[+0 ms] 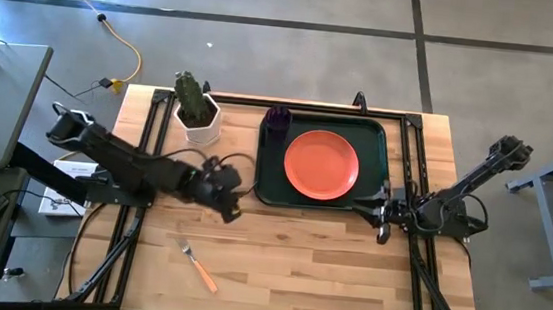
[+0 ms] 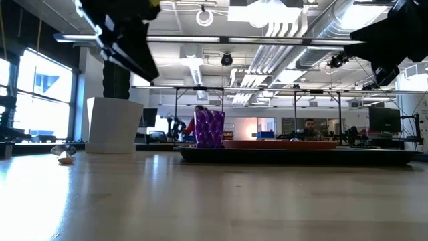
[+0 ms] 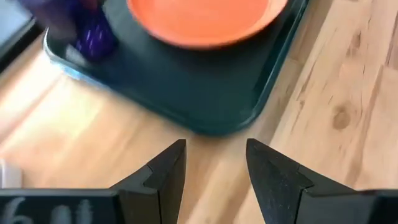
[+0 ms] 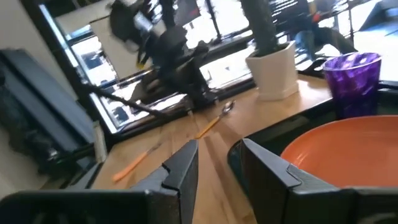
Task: Pick and place plate/cup/fork/spoon on tray
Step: Put the yellow spoon on the black tray to the right of the orange plate
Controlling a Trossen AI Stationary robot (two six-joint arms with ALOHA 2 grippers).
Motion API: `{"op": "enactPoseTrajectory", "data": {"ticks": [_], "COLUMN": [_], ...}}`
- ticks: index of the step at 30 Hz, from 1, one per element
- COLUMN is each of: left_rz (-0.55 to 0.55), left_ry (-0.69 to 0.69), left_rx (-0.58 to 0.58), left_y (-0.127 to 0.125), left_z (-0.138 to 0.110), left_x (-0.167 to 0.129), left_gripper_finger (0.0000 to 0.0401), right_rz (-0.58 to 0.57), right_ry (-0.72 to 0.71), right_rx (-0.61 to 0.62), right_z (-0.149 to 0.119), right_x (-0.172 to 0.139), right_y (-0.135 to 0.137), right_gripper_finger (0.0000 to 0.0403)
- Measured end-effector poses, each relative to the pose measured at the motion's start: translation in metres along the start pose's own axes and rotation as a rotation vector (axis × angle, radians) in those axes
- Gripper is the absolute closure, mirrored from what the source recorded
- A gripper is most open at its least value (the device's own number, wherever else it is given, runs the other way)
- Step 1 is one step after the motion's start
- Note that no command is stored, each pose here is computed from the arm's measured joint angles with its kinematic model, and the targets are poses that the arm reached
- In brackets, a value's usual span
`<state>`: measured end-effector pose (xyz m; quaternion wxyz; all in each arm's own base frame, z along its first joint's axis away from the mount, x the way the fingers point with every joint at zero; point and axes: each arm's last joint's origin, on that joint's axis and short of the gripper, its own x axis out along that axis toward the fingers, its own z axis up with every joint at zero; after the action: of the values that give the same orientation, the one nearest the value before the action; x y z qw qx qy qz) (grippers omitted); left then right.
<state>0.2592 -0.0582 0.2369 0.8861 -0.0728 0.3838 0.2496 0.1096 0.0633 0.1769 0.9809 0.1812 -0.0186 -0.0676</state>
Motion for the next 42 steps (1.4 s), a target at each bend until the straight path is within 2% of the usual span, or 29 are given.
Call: {"op": "enactPoseTrajectory", "data": {"ticks": [7,10,14,19,23,26,29,33,36,39,42], "left_rz": [0.069,0.116,0.158,0.201,0.197,0.230,0.311,0.408,0.406,0.370,0.356], "left_ry": [0.028,0.066,0.050,-0.021,-0.009,0.031,0.064,0.103,0.193,0.295,0.338], "left_rx": [-0.166,-0.197,-0.223,-0.318,-0.365,-0.408,-0.478,-0.610,-0.697,-0.728,-0.744], "left_y": [0.000,0.006,0.010,0.012,0.015,0.021,0.031,0.042,0.044,0.043,0.042], "left_z": [-0.048,-0.064,-0.074,-0.075,-0.072,-0.073,-0.076,-0.081,-0.083,-0.085,-0.086], "left_x": [0.008,0.015,0.020,0.021,0.024,0.026,0.027,0.026,0.027,0.027,0.027], "left_gripper_finger": [0.0245,0.0245,0.0245,0.0245,0.0245,0.0245,0.0245,0.0245,0.0245,0.0245,0.0245], "right_rz": [-0.099,-0.132,-0.119,-0.131,-0.153,-0.165,-0.170,-0.173,-0.176,-0.176,-0.175], "right_ry": [-0.014,-0.018,0.016,0.057,0.061,0.060,0.055,0.050,0.046,0.046,0.046], "right_rx": [-0.014,0.054,0.156,0.167,0.191,0.211,0.229,0.232,0.233,0.239,0.241], "right_z": [-0.004,-0.006,-0.013,-0.021,-0.025,-0.027,-0.028,-0.029,-0.029,-0.029,-0.029], "right_x": [0.003,0.004,0.006,0.008,0.010,0.011,0.012,0.012,0.012,0.012,0.012], "right_y": [-0.001,-0.002,-0.001,-0.001,-0.001,-0.001,0.000,0.000,0.000,0.000,0.000], "right_gripper_finger": [0.0291,0.0291,0.0291,0.0291,0.0291,0.0291,0.0291,0.0291,0.0291,0.0291,0.0291]}}
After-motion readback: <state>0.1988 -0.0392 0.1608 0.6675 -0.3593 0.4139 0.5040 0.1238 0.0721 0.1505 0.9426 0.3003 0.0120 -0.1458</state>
